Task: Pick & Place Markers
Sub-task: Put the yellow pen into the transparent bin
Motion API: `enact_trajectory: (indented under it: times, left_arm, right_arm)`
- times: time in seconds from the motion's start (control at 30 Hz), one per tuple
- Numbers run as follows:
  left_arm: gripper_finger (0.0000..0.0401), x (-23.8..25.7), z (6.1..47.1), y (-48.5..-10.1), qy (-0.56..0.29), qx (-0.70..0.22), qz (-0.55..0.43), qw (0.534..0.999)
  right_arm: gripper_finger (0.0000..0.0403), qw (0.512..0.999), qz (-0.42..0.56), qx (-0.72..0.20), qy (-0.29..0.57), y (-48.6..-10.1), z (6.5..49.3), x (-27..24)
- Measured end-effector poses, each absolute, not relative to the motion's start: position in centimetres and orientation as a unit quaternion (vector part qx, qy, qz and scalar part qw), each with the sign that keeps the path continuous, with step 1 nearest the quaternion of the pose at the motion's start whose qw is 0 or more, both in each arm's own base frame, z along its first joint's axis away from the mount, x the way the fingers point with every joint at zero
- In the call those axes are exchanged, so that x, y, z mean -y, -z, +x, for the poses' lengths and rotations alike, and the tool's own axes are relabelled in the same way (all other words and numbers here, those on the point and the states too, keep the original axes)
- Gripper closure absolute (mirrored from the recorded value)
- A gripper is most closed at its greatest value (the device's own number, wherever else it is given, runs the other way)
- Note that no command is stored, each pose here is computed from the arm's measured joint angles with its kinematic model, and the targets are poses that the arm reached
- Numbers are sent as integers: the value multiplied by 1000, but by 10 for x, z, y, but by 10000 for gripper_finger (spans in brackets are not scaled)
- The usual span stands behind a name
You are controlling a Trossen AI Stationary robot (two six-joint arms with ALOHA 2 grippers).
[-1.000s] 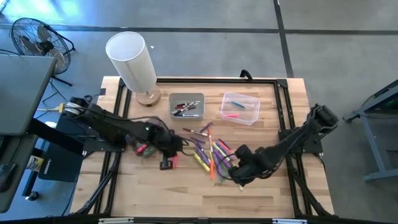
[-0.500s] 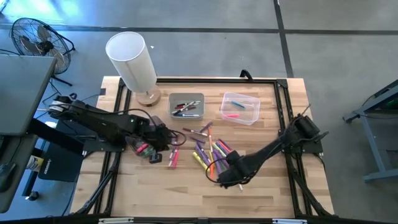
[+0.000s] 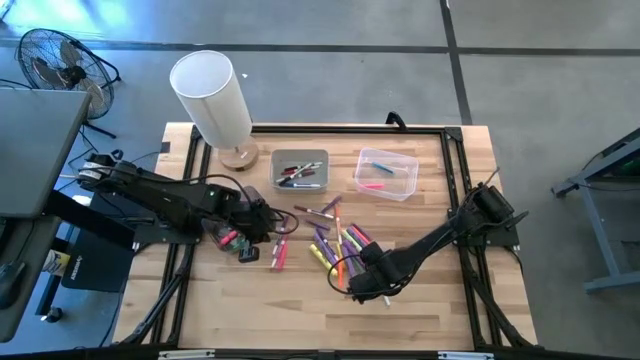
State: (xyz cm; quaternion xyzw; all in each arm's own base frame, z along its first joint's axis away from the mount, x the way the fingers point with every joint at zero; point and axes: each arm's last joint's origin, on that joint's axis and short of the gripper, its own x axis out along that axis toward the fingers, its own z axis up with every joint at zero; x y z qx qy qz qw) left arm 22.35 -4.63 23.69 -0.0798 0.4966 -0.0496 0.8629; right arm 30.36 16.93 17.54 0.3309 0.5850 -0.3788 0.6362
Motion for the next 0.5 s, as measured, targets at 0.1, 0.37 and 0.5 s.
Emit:
enact_trajectory:
  times: [0.1, 0.37, 0.5]
  left_arm:
    - [401, 46, 224, -237, 50, -496, -80, 863]
    - [401, 47, 224, -237, 51, -494, -85, 864]
    - [401, 47, 224, -237, 55, -496, -92, 862]
  right_arm:
    - [363, 633, 333, -589, 377, -175, 303, -170]
    - [293, 641, 324, -581, 382, -175, 303, -169]
    - [291, 636, 319, -586, 389, -167, 299, -166]
